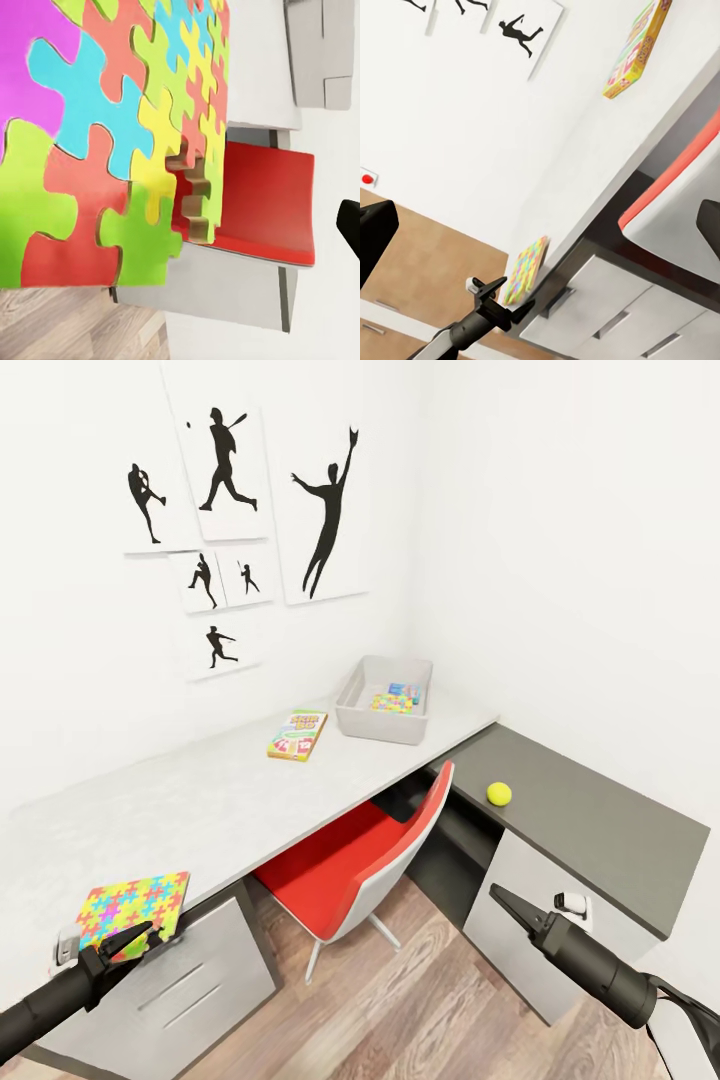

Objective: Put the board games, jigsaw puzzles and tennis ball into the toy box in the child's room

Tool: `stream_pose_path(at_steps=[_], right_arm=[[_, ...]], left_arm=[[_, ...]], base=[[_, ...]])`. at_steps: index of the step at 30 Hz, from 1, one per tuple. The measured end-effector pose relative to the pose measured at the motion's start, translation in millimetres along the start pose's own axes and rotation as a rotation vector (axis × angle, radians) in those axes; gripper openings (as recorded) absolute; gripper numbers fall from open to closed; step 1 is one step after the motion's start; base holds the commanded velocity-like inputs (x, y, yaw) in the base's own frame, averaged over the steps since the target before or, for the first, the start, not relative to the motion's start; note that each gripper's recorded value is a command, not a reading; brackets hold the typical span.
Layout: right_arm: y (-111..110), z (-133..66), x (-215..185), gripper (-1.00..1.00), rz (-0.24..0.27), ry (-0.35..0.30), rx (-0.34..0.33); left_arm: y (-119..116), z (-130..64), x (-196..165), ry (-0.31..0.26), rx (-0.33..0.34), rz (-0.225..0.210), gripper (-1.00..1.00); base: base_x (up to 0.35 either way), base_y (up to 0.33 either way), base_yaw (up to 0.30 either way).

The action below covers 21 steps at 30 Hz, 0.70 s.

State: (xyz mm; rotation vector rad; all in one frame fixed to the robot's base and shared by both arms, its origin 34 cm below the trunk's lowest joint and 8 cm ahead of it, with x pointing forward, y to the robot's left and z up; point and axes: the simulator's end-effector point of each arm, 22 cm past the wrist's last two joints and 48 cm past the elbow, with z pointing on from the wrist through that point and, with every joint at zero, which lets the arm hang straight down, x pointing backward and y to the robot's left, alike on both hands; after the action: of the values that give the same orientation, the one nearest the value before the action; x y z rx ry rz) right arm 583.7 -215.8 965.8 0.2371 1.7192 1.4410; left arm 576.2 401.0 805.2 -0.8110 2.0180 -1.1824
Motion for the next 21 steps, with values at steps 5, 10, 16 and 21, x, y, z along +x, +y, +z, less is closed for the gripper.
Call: stream_pose_path(at_steps=[5, 10, 16, 21], right_arm=[[0.0, 0.0, 0.0, 1.0, 0.0, 0.0, 0.0], [-0.1, 0.1, 0.0, 1.0, 0.0, 0.0, 0.0], [-0.2, -0.2, -0.4, 1.0, 0.0, -0.001, 0.001], [-0.1, -0.1, -0.3, 1.0, 0.0, -0.001, 0.0]], left_arm=[[0.0, 0.0, 0.0, 0.0, 0.0, 0.0, 1.0], [0.1, 0.1, 0.0, 0.0, 0.0, 0.0, 1.0], [0.1, 0.1, 0.0, 0.0, 0.0, 0.0, -1.0], [-1.9, -0.2, -0.8, -0.003, 0.009, -0.013, -1.0]], base=[[0.075, 0.097, 0.0], [0.011, 0.014, 0.0], [0.002, 0.002, 0.0], [0.0, 0.0, 0.0]])
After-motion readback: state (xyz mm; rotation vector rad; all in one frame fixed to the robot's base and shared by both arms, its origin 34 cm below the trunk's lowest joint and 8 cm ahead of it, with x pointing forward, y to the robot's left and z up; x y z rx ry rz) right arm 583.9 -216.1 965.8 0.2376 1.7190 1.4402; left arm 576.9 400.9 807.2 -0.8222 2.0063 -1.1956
